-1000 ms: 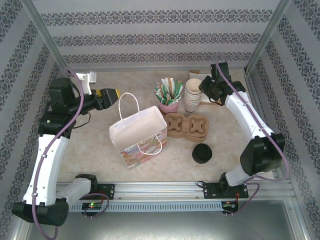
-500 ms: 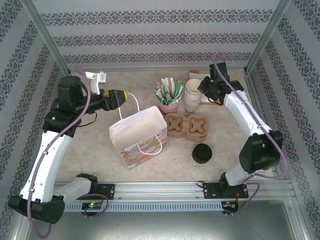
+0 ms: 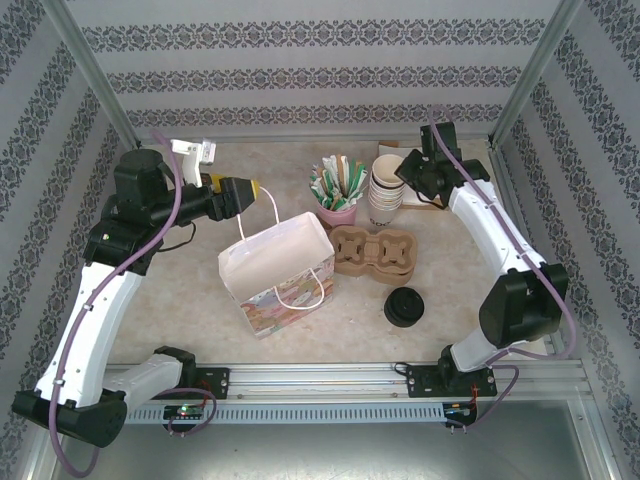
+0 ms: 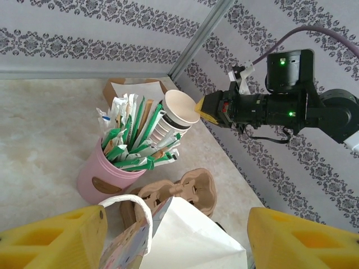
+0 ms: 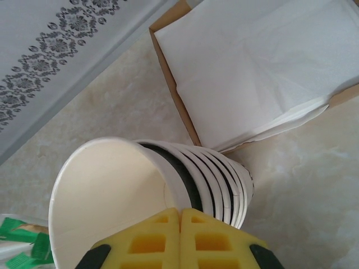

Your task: Pack the takeout coffee

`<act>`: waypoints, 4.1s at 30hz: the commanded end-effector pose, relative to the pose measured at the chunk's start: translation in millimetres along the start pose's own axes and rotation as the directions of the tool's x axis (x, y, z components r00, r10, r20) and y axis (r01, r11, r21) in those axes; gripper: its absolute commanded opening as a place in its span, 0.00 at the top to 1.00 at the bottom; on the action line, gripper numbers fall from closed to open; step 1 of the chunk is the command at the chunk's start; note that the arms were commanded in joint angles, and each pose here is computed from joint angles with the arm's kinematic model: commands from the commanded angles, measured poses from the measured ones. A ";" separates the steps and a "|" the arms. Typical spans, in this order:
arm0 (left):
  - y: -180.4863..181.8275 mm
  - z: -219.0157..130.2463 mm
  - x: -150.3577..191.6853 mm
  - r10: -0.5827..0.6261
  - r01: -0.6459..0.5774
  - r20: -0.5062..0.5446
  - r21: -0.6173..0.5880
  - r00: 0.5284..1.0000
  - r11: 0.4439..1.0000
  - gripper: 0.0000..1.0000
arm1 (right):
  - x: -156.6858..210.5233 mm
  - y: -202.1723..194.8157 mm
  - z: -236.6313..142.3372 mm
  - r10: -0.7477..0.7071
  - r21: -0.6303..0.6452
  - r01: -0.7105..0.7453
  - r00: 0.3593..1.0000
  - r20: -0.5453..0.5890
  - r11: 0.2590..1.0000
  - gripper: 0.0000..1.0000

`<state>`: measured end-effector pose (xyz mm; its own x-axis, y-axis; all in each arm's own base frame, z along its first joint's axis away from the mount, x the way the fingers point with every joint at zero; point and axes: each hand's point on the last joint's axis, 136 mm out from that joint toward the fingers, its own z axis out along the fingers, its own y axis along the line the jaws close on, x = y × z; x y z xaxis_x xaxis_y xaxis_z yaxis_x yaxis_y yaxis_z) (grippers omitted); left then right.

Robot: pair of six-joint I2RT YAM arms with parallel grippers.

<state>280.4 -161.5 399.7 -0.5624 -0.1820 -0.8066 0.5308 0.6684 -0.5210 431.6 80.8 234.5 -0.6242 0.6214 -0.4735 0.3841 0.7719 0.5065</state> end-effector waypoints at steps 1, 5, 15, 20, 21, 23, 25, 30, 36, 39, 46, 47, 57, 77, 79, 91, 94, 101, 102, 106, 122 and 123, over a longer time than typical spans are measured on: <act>-9.8 -2.7 -9.5 0.056 -0.057 0.028 0.006 0.998 0.998 0.33 | -20.4 24.6 -36.3 0.003 -0.081 0.003 0.997 0.077 0.997 1.00; -9.1 -1.5 -10.8 0.066 -0.066 0.033 -0.008 0.997 0.998 0.33 | -28.3 39.0 -63.9 0.013 -0.146 0.002 0.994 0.105 0.989 1.00; -28.8 -7.3 -29.4 0.049 -0.051 0.080 0.023 0.996 0.998 0.28 | -41.3 56.1 -169.5 0.003 -0.254 0.058 0.972 0.233 0.965 1.00; -53.2 -6.5 -30.3 0.039 -0.042 0.048 0.082 0.998 0.996 0.28 | -11.2 53.7 -210.6 -0.056 -0.276 0.115 0.976 0.212 0.954 1.00; -60.2 -5.2 -30.1 0.046 -0.050 0.046 0.102 0.998 0.994 0.28 | -1.0 50.1 -216.1 -0.071 -0.274 0.125 0.978 0.198 0.953 1.00; -73.6 2.3 -26.1 0.053 -0.057 0.035 0.141 0.998 0.988 0.28 | 18.9 37.5 -228.0 -0.094 -0.255 0.137 0.980 0.177 0.957 1.00; -86.0 12.9 -17.6 0.068 -0.068 0.004 0.178 0.998 0.982 0.28 | 38.7 22.0 -235.2 -0.107 -0.236 0.142 0.982 0.154 0.961 1.00; -106.3 37.1 5.8 0.121 -0.101 -0.087 0.203 0.989 0.974 0.29 | 91.2 -20.6 -232.3 -0.145 -0.171 0.145 0.989 0.015 0.974 1.00; -100.1 52.4 36.8 0.180 -0.161 -0.173 0.121 0.968 0.980 0.30 | 162.7 -67.5 -202.8 -0.242 -0.106 0.224 0.949 -0.202 0.969 1.00; -93.1 55.4 46.7 0.173 -0.158 -0.208 0.089 0.963 0.983 0.30 | 193.1 -67.6 -185.1 -0.256 -0.157 0.220 0.929 -0.268 0.963 1.00; -76.9 48.9 52.0 0.164 -0.168 -0.230 0.000 0.959 0.986 0.29 | 240.8 -65.7 -145.0 -0.325 -0.166 0.284 0.883 -0.339 0.944 1.00; -75.5 48.1 52.5 0.165 -0.171 -0.230 -0.004 0.959 0.985 0.28 | 245.6 -66.8 -140.1 -0.332 -0.163 0.292 0.877 -0.348 0.942 1.00; -69.3 45.0 57.5 0.186 -0.196 -0.234 -0.021 0.954 0.980 0.26 | 261.9 -77.4 -100.6 -0.298 -0.176 0.253 0.905 -0.305 0.951 1.00; -67.9 39.5 62.2 0.162 -0.171 -0.229 -0.022 0.960 0.985 0.26 | 269.2 -93.7 -80.6 -0.418 -0.187 0.380 0.875 -0.245 0.906 0.93; -68.0 39.5 62.1 0.161 -0.170 -0.228 -0.022 0.960 0.985 0.26 | 268.8 -94.7 -80.9 -0.423 -0.183 0.387 0.873 -0.243 0.904 0.90; -68.9 41.6 63.4 0.160 -0.168 -0.240 -0.016 0.957 0.986 0.26 | 250.0 -92.6 -96.6 -0.440 -0.158 0.415 0.876 -0.196 0.896 0.55; -68.4 41.8 63.9 0.162 -0.171 -0.245 -0.017 0.956 0.985 0.26 | 230.1 -99.1 -109.7 -0.414 -0.082 0.406 0.896 -0.157 0.910 0.53; -65.9 43.4 66.9 0.166 -0.179 -0.262 -0.024 0.951 0.984 0.26 | 212.4 -125.3 -119.6 -0.354 0.054 0.369 0.916 -0.190 0.928 0.28; -64.6 44.0 67.9 0.165 -0.179 -0.266 -0.029 0.950 0.983 0.26 | 214.9 -129.6 -116.4 -0.336 0.062 0.356 0.917 -0.213 0.932 0.28; -65.2 41.2 67.6 0.155 -0.170 -0.270 -0.033 0.950 0.985 0.27 | 226.2 -153.1 -101.2 -0.231 0.116 0.274 0.927 -0.294 0.955 0.27; -60.3 42.3 71.4 0.145 -0.167 -0.282 -0.054 0.948 0.984 0.27 | 238.4 -172.2 -77.2 -0.162 0.130 0.217 0.926 -0.340 0.967 0.21; -60.3 42.2 71.5 0.144 -0.166 -0.284 -0.055 0.948 0.985 0.27 | 238.5 -172.0 -75.5 -0.161 0.131 0.216 0.927 -0.339 0.968 0.19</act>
<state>237.9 -244.8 360.2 -0.6296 0.1239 -0.7670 0.5859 0.7240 -0.3640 164.3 84.9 95.2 -0.8661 0.4103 -0.2856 0.3294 0.8982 0.2912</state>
